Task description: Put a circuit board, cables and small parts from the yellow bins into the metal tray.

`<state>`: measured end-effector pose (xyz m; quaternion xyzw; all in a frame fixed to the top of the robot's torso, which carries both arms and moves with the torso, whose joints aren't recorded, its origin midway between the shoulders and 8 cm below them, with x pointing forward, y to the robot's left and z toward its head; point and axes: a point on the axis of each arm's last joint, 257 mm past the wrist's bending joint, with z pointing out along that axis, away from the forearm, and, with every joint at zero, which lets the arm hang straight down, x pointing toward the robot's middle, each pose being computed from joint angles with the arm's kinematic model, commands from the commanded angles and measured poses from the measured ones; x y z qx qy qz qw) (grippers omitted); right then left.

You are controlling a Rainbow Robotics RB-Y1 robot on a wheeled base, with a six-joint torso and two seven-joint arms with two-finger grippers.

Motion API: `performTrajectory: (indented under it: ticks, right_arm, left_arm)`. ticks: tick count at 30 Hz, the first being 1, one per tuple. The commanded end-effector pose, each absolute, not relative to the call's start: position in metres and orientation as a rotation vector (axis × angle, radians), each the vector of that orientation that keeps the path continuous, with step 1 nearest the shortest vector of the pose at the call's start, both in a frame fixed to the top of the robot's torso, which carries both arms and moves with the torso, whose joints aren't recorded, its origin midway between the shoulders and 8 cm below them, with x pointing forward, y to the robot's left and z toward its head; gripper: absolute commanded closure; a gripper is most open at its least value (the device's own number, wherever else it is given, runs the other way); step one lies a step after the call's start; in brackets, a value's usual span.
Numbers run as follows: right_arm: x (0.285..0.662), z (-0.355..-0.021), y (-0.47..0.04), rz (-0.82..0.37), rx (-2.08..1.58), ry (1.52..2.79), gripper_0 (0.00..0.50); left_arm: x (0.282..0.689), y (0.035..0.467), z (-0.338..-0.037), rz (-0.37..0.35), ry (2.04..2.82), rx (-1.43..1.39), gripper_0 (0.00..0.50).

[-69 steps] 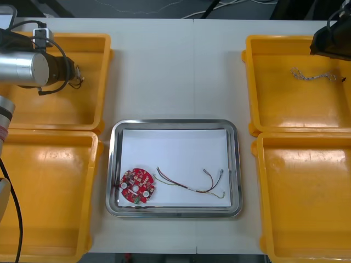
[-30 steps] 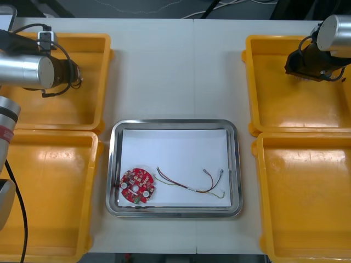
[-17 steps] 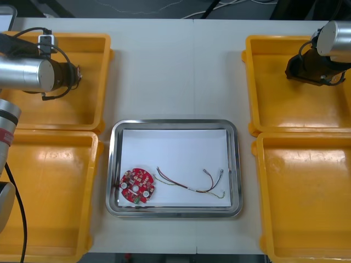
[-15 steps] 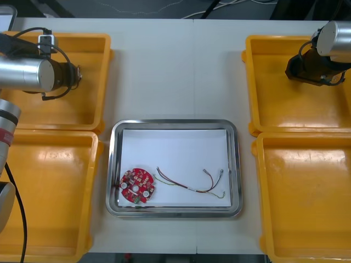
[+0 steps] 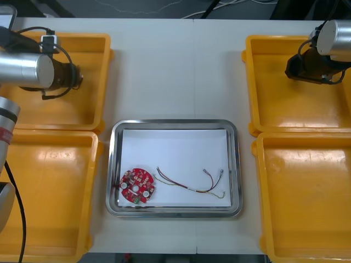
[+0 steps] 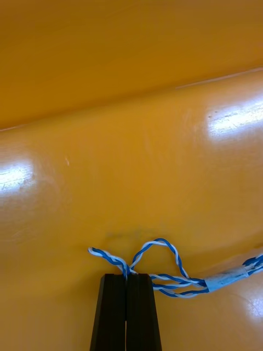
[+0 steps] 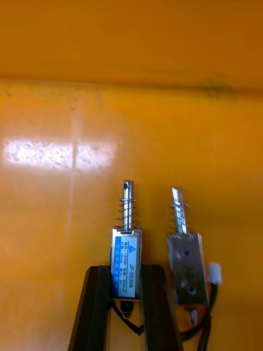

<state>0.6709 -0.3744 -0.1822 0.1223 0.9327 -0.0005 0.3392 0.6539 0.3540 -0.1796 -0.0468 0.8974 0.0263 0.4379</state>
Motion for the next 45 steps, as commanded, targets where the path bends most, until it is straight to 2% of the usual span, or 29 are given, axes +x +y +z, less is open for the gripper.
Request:
performTrajectory:
  ticks: [1,5,7,12,23,28,32,34,45]
  right_arm:
    - [0.667,-0.153,-0.378,-0.007,0.293,2.434,0.5]
    - [0.658,-0.142,-0.374,0.023,0.301,2.465,0.5]
    - [0.643,-0.132,-0.363,0.071,0.307,2.521,0.5]
    - [0.623,-0.135,-0.358,0.106,0.326,2.605,0.5]
    - [0.578,-0.16,-0.351,0.193,0.394,2.781,0.5]
    - [0.57,-0.165,-0.343,0.235,0.402,2.811,0.5]
    - [0.565,-0.17,-0.334,0.255,0.387,2.825,0.5]
    - [0.564,-0.17,-0.333,0.249,0.379,2.818,0.5]
    - [0.562,-0.177,-0.318,0.266,0.353,2.795,0.5]
  left_arm:
    - [0.637,0.362,-0.146,0.147,2.238,0.045,0.5]
    - [0.629,0.365,-0.139,0.151,2.249,0.049,0.5]
    - [0.615,0.363,-0.129,0.107,2.275,0.058,0.5]
    - [0.596,0.362,-0.114,0.068,2.303,0.067,0.5]
    - [0.548,0.356,-0.103,0.107,2.361,0.106,0.5]
    - [0.537,0.347,-0.1,0.091,2.376,0.108,0.5]
    - [0.528,0.332,-0.098,0.033,2.378,0.086,0.5]
    - [0.528,0.33,-0.099,0.026,2.38,0.09,0.5]
    - [0.532,0.338,-0.103,0.095,2.367,0.089,0.5]
